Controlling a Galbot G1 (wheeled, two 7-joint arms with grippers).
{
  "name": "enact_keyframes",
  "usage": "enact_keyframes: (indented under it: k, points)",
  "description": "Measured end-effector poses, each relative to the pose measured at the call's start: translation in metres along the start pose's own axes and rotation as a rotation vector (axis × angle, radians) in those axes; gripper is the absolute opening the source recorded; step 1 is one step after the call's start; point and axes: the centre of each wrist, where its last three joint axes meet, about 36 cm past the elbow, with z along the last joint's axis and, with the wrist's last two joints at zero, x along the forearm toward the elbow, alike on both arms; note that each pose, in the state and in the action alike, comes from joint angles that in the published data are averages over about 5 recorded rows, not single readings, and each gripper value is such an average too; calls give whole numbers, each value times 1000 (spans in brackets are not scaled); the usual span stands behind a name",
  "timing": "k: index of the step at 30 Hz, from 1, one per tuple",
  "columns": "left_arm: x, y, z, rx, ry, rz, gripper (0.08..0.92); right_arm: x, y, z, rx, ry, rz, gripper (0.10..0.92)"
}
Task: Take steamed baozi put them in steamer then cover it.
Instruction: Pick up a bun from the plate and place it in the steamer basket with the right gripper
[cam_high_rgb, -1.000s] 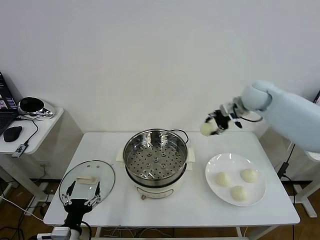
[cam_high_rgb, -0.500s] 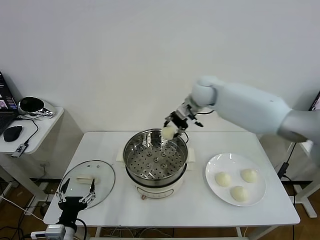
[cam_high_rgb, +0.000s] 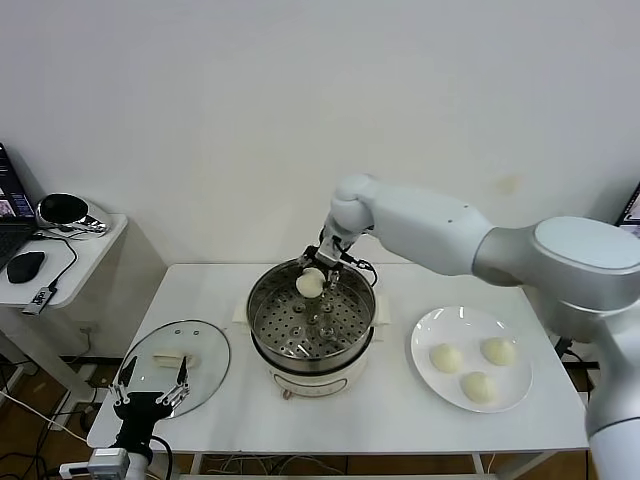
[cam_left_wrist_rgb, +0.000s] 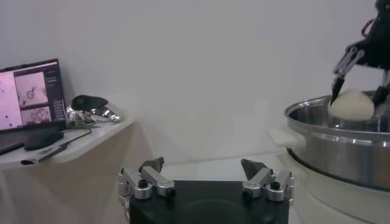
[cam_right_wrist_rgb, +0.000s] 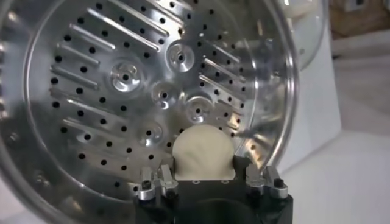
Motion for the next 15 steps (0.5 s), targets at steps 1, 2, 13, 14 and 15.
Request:
enact_keyframes:
  k: [1, 2, 13, 14, 15]
  points:
    - [0, 0, 0, 0, 0, 0, 823, -2, 0, 0, 12, 2, -3, 588]
    - [0, 1, 0, 0, 0, -1, 823, -5, -1, -1, 23, 3, -7, 591]
    - [-1, 1, 0, 5, -2, -4, 823, -15, -5, -3, 103, 8, -27, 739]
    - [-1, 1, 0, 5, -2, -5, 823, -13, -6, -3, 103, 9, -29, 768]
    - [-1, 1, 0, 5, -2, -6, 823, -9, -6, -2, 100, 10, -30, 788]
